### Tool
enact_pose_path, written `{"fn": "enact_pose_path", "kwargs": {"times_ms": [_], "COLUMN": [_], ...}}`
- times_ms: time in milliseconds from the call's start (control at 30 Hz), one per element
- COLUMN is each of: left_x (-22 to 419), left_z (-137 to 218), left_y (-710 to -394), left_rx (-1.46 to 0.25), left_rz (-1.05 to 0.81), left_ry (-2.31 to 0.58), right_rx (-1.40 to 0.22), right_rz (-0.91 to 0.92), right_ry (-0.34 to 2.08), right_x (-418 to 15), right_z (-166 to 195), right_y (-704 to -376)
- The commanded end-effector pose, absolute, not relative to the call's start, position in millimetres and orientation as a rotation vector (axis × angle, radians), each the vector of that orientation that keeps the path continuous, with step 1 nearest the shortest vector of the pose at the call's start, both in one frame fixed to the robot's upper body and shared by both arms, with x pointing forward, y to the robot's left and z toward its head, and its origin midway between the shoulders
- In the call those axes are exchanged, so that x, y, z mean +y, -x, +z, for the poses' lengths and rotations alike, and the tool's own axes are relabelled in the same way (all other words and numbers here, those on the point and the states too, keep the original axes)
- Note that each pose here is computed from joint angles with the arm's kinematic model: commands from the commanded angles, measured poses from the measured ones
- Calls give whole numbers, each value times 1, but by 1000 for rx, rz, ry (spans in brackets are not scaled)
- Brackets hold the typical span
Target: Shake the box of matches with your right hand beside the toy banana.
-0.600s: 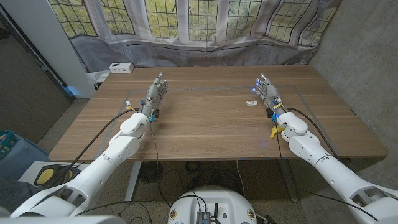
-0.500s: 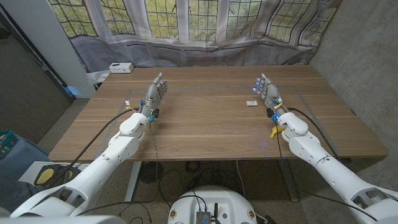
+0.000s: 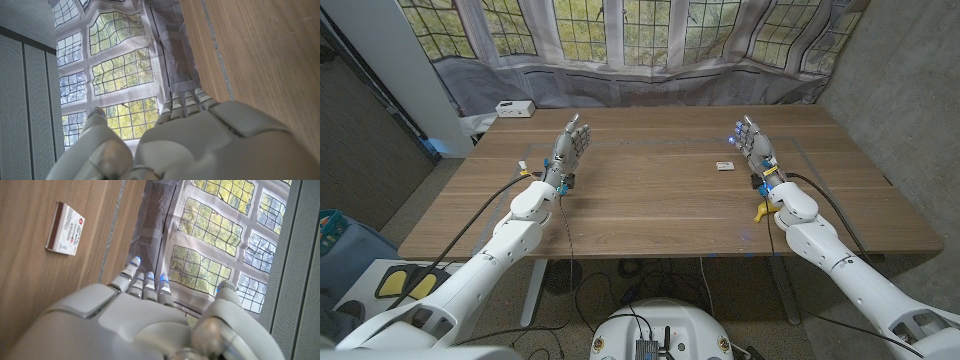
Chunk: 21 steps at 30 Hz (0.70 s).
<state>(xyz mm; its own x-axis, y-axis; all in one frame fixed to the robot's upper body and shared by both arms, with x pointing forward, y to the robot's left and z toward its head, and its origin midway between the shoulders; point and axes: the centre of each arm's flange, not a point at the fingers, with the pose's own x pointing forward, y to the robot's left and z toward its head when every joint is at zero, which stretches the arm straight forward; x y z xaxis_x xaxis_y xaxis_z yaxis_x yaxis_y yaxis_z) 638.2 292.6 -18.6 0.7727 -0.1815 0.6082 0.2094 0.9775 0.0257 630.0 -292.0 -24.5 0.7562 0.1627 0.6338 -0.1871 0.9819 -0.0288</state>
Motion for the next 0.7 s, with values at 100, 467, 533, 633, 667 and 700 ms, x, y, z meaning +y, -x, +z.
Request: {"fn": "enact_pose_path", "kwargs": {"times_ms": [100, 467, 533, 633, 667, 700], "left_x": [288, 267, 262, 258, 257, 257], "left_z": [-7, 2, 2, 2, 2, 2], "left_y": [-643, -644, -644, -644, -644, -644], "left_rx": [-676, -695, -696, -697, -699, -699], "left_rz": [-248, -215, -210, -217, -222, -222], "left_ry": [0, -32, -32, -37, -34, -28], "right_rx": [-748, -786, -788, -794, -797, -801], "right_rz": [171, 154, 159, 142, 133, 128], "right_ry": [6, 26, 36, 55, 64, 73], "right_x": [-300, -319, -322, -328, -329, -330], "right_z": [-18, -16, -17, -15, -15, -15], "right_y": [-618, -609, -607, -602, -601, -600]}}
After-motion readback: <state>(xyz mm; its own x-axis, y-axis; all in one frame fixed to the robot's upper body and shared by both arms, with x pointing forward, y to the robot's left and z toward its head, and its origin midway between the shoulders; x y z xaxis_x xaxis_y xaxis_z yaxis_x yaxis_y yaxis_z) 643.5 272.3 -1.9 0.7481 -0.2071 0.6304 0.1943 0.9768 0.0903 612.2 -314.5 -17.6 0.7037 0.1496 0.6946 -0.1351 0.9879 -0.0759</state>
